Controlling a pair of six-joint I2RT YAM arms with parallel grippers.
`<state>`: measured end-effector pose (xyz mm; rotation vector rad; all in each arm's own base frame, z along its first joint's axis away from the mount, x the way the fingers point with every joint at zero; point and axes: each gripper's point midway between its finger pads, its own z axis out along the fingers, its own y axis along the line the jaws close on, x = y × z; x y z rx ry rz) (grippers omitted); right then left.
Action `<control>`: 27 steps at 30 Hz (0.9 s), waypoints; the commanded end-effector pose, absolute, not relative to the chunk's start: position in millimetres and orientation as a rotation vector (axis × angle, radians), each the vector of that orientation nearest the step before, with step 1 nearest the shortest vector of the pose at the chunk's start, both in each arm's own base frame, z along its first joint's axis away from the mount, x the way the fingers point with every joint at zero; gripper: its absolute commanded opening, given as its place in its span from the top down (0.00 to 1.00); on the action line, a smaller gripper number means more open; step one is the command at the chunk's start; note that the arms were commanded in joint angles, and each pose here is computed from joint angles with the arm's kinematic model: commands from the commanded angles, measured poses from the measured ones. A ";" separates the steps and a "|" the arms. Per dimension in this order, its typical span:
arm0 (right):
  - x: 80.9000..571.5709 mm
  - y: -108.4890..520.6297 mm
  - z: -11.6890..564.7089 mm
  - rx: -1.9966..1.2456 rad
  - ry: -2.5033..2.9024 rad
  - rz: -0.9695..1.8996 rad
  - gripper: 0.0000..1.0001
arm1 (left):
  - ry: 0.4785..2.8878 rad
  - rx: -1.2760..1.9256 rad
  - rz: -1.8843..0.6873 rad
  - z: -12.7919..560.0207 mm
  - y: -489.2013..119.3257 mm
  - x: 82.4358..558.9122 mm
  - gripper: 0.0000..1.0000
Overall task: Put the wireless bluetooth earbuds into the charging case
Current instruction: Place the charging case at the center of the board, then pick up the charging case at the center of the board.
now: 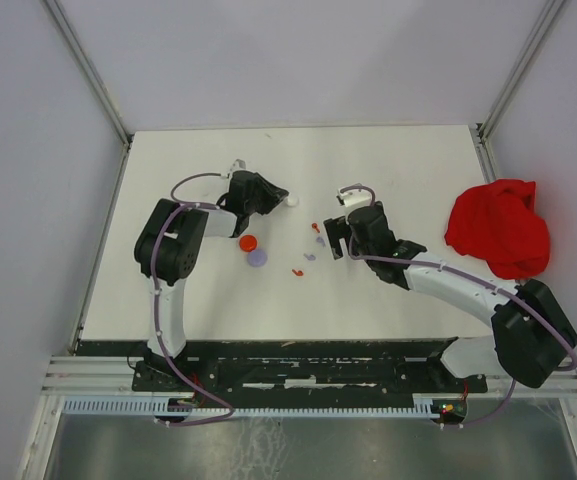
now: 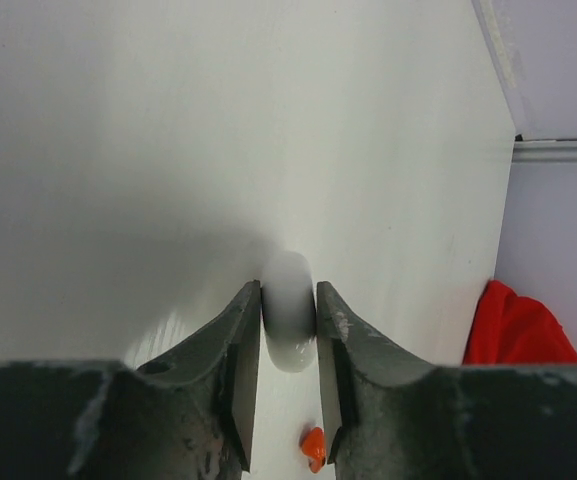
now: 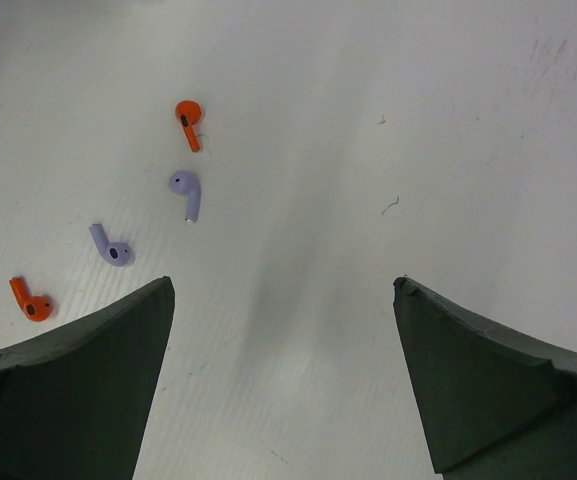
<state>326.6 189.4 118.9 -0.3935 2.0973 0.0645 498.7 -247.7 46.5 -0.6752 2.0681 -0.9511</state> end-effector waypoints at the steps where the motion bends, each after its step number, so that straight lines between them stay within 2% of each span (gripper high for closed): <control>1: 337.7 199.6 141.8 -0.355 2.053 0.115 0.01 | 2.051 -0.613 -0.939 50.2 -247.3 511.6 0.58; 6: 337.6 203.7 141.8 -0.370 2.062 0.130 0.01 | 2.054 -0.633 -0.944 50.4 -240.2 511.7 0.33; 11: 340.4 213.9 141.5 -0.397 2.073 0.164 0.01 | 2.015 -0.666 -0.911 67.4 -215.4 511.7 0.21; 15: 345.3 237.7 138.2 -0.478 2.091 0.242 0.01 | 1.950 -0.689 -0.879 96.0 -183.7 506.9 0.16; 20: 359.8 286.0 123.3 -0.604 2.147 0.353 0.02 | 1.925 -0.727 -0.910 113.9 -150.0 486.6 0.15; 27: 381.1 346.5 91.4 -0.731 2.221 0.391 0.02 | 1.960 -0.659 -0.995 121.2 -151.7 436.9 0.15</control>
